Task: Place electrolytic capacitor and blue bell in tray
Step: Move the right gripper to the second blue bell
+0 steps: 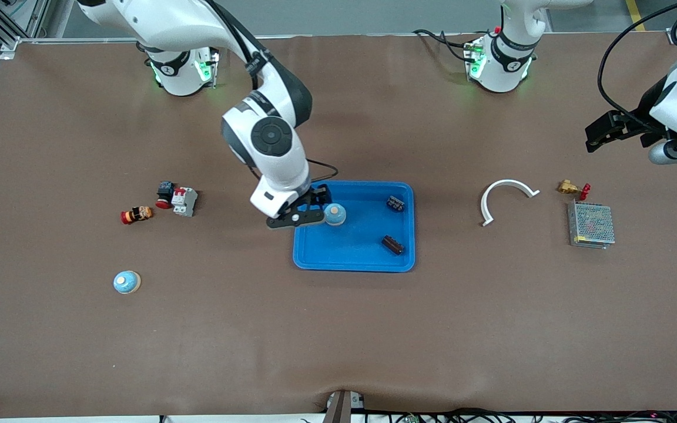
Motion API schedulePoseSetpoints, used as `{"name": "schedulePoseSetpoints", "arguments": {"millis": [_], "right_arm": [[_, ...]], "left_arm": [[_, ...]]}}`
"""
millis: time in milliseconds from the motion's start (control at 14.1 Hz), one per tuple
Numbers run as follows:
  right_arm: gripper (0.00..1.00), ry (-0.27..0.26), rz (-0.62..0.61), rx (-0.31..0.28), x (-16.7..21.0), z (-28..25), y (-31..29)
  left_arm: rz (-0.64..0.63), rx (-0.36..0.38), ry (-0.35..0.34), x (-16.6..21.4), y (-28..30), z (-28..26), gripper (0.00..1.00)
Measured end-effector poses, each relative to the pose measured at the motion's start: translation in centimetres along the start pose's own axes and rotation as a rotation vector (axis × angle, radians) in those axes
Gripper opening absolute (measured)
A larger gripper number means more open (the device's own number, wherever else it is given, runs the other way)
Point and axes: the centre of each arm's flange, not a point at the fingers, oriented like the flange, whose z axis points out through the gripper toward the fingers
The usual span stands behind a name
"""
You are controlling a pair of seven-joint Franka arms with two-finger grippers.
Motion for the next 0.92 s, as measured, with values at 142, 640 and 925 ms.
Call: {"name": "schedulePoseSetpoints", "arguments": {"millis": [142, 640, 925], "right_arm": [[1.0, -0.024, -0.058, -0.021, 1.3, -3.0, 3.8], [1.0, -0.072, -0.3, -0.024, 5.8, -6.8, 20.3], [1.0, -0.081, -0.421, -0.008, 6.7, -6.3, 30.1]], "left_arm": [[0.002, 0.0, 0.0, 0.0, 0.1, 0.0, 1.0], [0.004, 0.0, 0.0, 0.0, 0.2, 0.0, 1.0], [0.006, 0.0, 0.0, 0.0, 0.3, 0.0, 1.0]]}}
